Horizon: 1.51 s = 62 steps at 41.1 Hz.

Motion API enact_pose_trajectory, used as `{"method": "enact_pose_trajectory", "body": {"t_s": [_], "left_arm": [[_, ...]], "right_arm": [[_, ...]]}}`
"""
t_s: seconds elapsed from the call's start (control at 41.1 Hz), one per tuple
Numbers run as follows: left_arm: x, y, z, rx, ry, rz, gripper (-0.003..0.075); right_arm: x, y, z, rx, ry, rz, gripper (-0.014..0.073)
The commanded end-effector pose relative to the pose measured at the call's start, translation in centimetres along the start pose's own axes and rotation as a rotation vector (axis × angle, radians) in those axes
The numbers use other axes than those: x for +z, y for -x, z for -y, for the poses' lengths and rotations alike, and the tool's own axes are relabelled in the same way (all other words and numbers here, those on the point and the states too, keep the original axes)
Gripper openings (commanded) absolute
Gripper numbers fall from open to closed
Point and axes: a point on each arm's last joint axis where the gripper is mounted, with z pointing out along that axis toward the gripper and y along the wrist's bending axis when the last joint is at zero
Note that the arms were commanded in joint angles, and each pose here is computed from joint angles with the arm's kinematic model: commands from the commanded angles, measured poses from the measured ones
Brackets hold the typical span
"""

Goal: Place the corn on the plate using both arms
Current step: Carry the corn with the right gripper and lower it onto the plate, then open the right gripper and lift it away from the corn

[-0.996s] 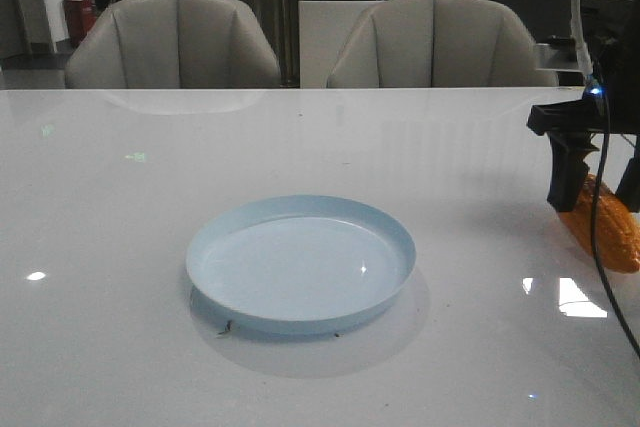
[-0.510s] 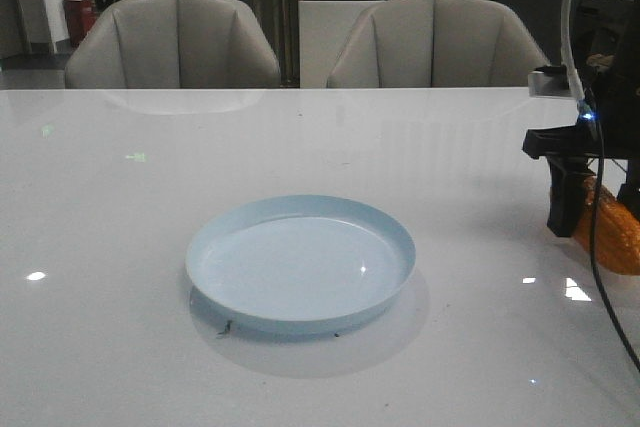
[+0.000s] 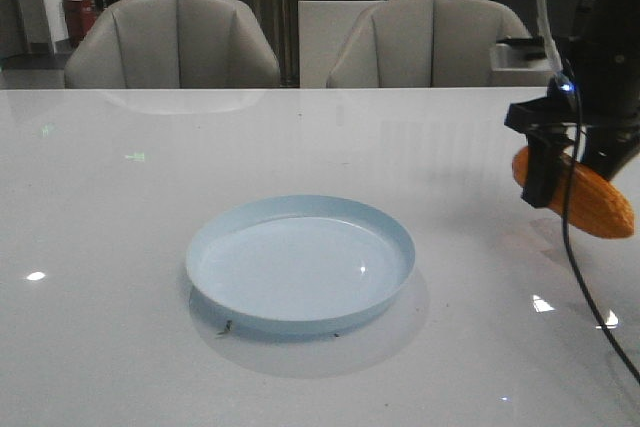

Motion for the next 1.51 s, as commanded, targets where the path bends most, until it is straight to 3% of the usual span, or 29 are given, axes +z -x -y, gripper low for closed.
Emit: {"method": "enact_pose_trajectory", "body": {"t_s": [0.0,0.316,0.535,0.802,1.021,1.142,1.482], "left_arm": [[-0.9,1.5,-0.1,-0.018,0.009,0.108,0.04],[-0.9,1.5,-0.1,-0.018,0.009,0.108,0.04],[-0.9,1.5,-0.1,-0.018,0.009,0.108,0.04],[-0.9,1.5,-0.1,-0.018,0.009,0.108,0.04],[-0.9,1.5,-0.1,-0.018,0.009,0.108,0.04],[-0.9,1.4,-0.1,-0.018,0.009,0.106,0.04],[-0.9,1.3,-0.1,-0.018,0.007,0.091,0.04]], "right_arm": [[-4.7,1.9,-2.6,-0.122,0.023,0.111,0.022],[-7.1,3.9,-12.6,-0.543,0.115,0.189,0.022],[-5.4,3.7,-17.3,-0.65,0.164,0.16,0.022],[-2.2,3.5,-19.9,-0.697,0.193,0.1,0.0242],[-0.1,3.6,-21.2,-0.717,0.197,0.089,0.0455],[0.1,3.7,-21.3,-0.716,0.195,0.097,0.0518],[-0.8,4.0,-21.4,-0.692,0.199,0.11,0.051]]}}
